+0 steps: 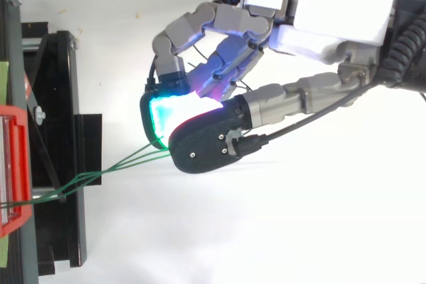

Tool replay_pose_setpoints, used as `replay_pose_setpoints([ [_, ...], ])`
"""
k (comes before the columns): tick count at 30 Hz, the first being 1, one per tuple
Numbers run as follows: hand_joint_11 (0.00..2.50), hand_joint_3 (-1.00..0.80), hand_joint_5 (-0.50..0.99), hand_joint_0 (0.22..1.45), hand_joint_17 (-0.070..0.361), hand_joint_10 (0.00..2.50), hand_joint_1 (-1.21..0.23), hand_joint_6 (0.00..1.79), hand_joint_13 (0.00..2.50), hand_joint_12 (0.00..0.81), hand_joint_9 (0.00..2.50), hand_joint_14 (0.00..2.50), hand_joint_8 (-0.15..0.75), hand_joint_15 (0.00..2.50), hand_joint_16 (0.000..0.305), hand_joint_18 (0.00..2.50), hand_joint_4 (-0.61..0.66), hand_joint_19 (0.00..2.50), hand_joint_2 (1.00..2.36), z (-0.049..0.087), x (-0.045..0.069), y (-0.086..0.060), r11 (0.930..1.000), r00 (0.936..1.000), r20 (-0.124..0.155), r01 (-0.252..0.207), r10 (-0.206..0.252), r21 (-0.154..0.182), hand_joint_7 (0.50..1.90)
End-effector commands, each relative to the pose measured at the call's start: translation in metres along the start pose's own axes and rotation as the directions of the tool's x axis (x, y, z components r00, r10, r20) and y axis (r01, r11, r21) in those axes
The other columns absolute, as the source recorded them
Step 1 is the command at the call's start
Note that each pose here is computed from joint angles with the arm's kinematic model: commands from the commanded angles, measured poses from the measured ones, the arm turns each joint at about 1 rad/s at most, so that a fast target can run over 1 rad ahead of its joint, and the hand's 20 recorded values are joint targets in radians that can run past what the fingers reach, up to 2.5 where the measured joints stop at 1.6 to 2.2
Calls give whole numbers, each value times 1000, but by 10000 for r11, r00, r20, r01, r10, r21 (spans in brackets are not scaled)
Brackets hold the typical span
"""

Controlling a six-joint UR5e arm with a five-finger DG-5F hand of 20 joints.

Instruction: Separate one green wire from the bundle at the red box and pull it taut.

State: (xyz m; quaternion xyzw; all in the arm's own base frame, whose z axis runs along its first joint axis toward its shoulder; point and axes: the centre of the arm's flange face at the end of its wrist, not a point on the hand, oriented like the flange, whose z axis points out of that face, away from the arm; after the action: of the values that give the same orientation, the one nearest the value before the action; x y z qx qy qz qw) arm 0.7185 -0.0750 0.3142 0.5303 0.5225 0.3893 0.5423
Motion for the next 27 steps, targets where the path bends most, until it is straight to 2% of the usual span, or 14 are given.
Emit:
replay_pose_setpoints([
  [1,832,-159,-182,629,109,23,-754,872,921,347,873,26,247,702,48,716,-67,500,1025,0,1,0,10000,10000,-11,1,-1,-2,1165],
  [27,833,-155,-182,630,108,23,-753,872,915,347,874,26,247,706,48,714,-72,505,1025,0,0,0,10000,10000,4,1,-1,0,1168],
])
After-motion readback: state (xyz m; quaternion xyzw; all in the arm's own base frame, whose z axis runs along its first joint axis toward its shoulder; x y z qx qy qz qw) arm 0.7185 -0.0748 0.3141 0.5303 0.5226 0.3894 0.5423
